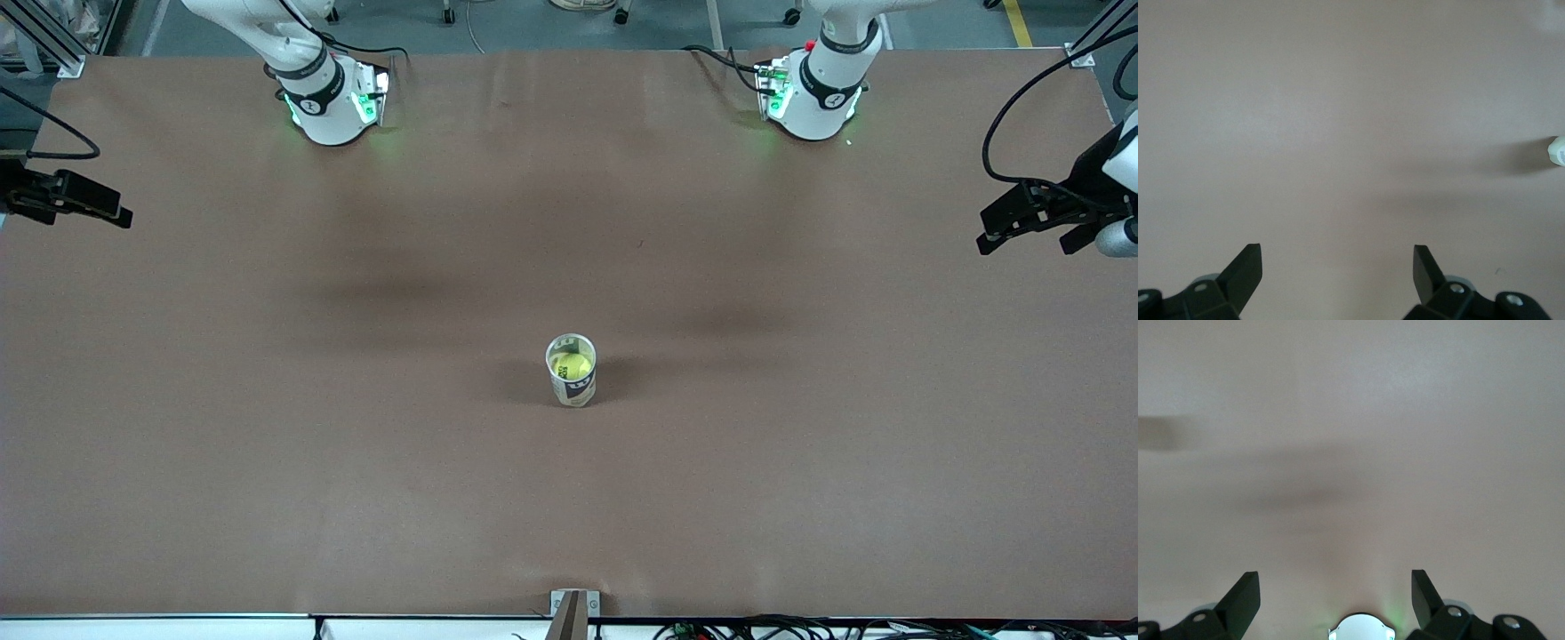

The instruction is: Insert tennis ball vertically with right arm

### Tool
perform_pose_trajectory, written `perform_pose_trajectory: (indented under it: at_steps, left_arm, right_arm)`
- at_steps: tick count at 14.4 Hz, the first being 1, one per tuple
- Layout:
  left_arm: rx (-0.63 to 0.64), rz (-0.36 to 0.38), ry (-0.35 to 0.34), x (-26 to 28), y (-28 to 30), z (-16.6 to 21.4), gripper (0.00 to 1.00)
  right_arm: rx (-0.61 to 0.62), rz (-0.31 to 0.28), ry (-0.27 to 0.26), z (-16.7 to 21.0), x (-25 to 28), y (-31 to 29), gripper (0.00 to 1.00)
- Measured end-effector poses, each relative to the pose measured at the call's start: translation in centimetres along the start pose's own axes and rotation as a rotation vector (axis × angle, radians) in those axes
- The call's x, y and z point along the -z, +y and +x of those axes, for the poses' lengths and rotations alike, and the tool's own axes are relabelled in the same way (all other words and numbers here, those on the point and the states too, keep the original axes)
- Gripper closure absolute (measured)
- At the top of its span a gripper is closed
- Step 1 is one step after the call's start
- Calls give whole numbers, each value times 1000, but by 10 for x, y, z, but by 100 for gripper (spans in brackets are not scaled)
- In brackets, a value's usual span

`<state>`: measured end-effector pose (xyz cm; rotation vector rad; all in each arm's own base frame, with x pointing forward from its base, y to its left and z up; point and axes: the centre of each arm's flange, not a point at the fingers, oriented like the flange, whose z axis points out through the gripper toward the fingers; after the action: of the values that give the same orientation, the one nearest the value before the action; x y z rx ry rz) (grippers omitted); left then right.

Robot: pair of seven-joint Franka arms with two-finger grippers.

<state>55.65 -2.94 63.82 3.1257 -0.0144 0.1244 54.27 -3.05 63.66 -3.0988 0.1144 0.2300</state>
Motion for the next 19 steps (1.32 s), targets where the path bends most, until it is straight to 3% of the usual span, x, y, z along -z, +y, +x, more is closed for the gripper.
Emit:
perform_pose_trajectory:
  at_steps: [19]
  left_arm:
    - [10,-2,12,8,-7,2,0]
  right_arm:
    - [4,1,60,-52,30,0,0]
